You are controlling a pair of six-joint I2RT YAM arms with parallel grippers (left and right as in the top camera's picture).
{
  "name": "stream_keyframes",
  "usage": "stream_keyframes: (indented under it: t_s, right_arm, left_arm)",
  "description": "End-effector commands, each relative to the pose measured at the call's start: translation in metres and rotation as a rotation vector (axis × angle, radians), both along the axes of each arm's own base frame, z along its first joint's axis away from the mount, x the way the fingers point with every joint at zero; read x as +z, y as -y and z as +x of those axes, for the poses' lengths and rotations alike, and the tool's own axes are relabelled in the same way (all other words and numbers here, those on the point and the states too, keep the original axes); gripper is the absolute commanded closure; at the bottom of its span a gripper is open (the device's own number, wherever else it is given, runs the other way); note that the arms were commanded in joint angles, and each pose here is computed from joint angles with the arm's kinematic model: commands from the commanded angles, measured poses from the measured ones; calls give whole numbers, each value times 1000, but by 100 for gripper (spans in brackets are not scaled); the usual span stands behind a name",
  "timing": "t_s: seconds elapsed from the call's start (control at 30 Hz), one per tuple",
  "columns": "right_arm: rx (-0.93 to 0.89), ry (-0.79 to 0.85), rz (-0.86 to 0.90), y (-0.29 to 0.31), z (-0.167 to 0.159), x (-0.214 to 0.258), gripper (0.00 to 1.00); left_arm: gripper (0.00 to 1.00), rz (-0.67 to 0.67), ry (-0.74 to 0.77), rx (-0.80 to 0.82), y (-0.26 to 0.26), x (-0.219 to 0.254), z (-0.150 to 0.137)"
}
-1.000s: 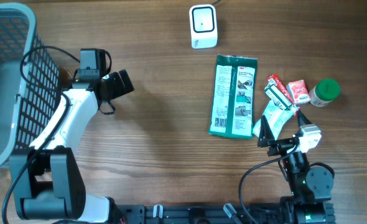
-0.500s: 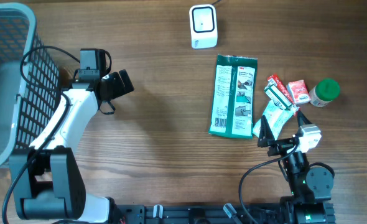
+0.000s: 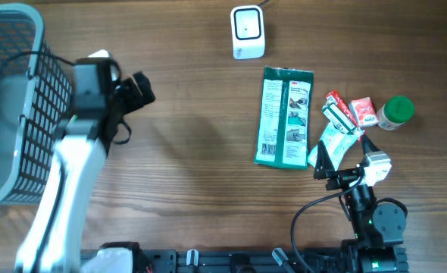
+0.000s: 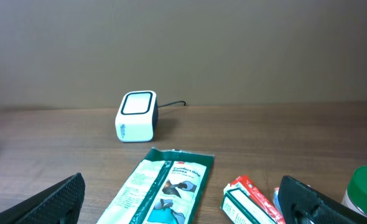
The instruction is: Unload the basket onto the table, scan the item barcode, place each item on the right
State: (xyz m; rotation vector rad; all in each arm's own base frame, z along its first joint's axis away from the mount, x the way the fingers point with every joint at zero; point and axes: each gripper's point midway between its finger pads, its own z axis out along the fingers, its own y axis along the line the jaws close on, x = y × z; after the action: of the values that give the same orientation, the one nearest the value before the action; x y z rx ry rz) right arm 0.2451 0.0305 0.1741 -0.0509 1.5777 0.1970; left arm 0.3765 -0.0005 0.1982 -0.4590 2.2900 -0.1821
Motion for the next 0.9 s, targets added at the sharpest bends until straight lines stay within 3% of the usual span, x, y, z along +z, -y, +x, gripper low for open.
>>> stream_keyframes:
  t_s: [0.0,0.13,0.23,0.33,0.5,0.6,0.73,0.87]
  right_arm:
    - [-16,4,12,3,0,1,0]
    - [-16,4,12,3,0,1,0]
    - [-16,3,13,3,0,1,0]
    - [-16,3,13,3,0,1,0]
    - [-16,3,13,3,0,1,0]
    - [-16,4,12,3,0,1,0]
    - [-16,3,13,3,0,1,0]
    - [-16,3,13,3,0,1,0]
  left_arm:
    - [0,10,305,8,-4,104,-40]
    - [0,7,568,10,-4,180,-100]
    - [0,7,704,11,-4,211,-143]
    - [0,7,776,13,-5,217,-180]
    - [0,6,823,13,-5,180,-223]
    - [0,6,821,14,-5,147,-232]
    - [0,6,786,12,-5,122,-219]
    - [0,14,1009,26,-7,152,-200]
